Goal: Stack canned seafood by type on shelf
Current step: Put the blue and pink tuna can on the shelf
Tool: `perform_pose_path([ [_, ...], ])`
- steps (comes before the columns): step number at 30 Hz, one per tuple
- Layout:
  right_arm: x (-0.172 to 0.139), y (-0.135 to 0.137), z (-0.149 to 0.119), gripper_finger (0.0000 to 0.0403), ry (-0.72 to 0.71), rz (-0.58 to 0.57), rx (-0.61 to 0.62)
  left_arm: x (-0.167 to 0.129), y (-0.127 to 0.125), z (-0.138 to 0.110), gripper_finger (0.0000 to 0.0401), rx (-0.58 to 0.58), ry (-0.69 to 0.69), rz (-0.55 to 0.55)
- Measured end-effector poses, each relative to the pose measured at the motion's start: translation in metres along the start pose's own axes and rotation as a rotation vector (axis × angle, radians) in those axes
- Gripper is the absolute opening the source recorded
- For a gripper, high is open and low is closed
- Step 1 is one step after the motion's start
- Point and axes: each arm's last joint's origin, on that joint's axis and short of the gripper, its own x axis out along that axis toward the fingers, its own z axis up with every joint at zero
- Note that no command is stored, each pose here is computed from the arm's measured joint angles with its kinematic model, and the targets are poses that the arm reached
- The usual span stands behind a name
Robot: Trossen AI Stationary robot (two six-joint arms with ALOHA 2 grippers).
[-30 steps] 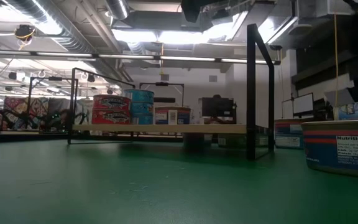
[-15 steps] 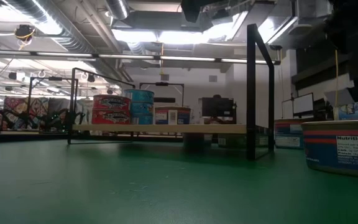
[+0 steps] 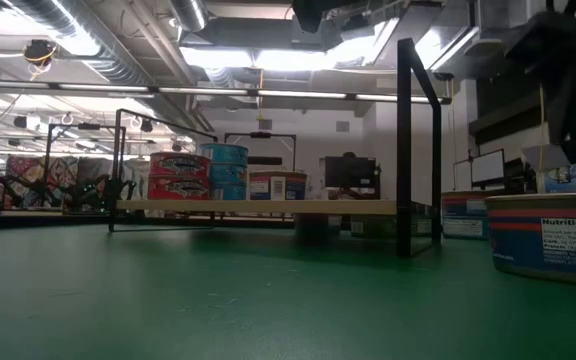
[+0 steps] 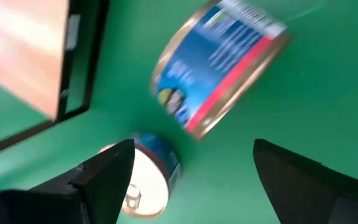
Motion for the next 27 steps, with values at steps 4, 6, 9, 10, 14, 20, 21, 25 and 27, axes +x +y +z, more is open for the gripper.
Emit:
perform_pose_path([
  [4, 0.004, -0.004, 0.002, 0.0328, -0.05, -0.054, 0.044, 0.0, 0.0, 0.0, 0.0031, 0.0, -0.001, 0.0],
  [6, 0.006, -0.003, 0.002, 0.0328, -0.071, -0.048, 0.059, 0.0, 0.0, 0.0, 0.0031, 0.0, -0.001, 0.0],
  [9, 0.009, -0.001, 0.0, 0.0328, -0.086, -0.019, 0.062, 0.0, 0.0, 0.0, 0.0031, 0.0, -0.001, 0.0],
  [10, 0.01, 0.0, 0.0, 0.0328, -0.088, -0.02, 0.062, 0.0, 0.0, 0.0, 0.0031, 0.0, -0.001, 0.0],
  [14, 0.014, 0.0, -0.001, 0.0328, -0.105, -0.031, 0.068, 0.0, 0.0, 0.0, 0.0031, 0.001, -0.001, 0.0],
  [20, 0.018, 0.0, -0.001, 0.0328, -0.14, -0.032, 0.103, 0.0, 0.0, 0.001, 0.0031, -0.001, -0.005, 0.001],
  [21, 0.019, 0.0, -0.002, 0.0328, -0.143, -0.03, 0.106, 0.0, 0.0, 0.001, 0.0031, 0.0, -0.005, 0.001],
  [25, 0.02, 0.001, -0.001, 0.0328, -0.164, -0.014, 0.114, 0.0, 0.0, 0.0, 0.0031, -0.001, -0.001, 0.0],
  [27, 0.021, 0.001, -0.001, 0.0328, -0.181, -0.008, 0.111, 0.0, 0.0, 0.0, 0.0031, -0.002, 0.002, 0.0],
])
